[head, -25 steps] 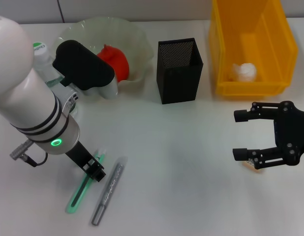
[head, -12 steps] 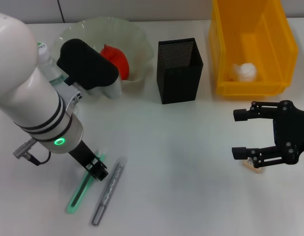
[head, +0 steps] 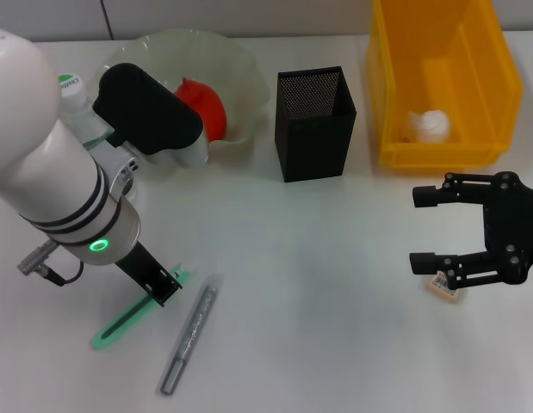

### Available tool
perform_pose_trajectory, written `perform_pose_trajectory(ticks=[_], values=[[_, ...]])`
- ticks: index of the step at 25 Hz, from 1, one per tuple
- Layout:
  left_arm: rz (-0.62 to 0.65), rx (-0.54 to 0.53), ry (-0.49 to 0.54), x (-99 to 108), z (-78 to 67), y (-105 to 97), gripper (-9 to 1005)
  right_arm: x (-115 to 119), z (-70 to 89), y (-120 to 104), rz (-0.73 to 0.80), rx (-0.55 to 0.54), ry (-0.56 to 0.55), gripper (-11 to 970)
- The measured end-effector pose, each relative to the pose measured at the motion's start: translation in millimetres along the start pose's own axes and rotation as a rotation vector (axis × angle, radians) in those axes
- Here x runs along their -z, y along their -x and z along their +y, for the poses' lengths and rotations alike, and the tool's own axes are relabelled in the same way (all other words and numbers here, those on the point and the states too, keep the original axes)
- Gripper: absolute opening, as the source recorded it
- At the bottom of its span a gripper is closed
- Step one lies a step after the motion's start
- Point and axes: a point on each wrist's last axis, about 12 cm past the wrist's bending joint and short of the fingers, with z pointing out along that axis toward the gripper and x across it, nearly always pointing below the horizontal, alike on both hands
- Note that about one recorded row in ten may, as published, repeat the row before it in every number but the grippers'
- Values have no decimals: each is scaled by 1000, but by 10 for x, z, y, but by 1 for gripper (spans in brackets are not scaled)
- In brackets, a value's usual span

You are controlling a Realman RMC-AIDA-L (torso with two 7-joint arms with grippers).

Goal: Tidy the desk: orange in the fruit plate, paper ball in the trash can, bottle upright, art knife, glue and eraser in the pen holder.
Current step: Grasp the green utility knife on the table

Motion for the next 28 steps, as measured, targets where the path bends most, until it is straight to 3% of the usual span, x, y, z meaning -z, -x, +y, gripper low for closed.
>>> perform_pose_trajectory(ticks=[9,21,25,28], values=[[-86,26,12,210,48,-99,9,50,5,-13,-18,-17,-22,843],[-67,31,1,209,14,-98,-1,56,20,-43,-24,-32,-23,843],[-46,30,-6,165,20,-77,20,55,24,-57,-25,-39,-21,843],[-35,23,-11,143,9,-57,197,56,24,-58,-26,-38,-21,842]])
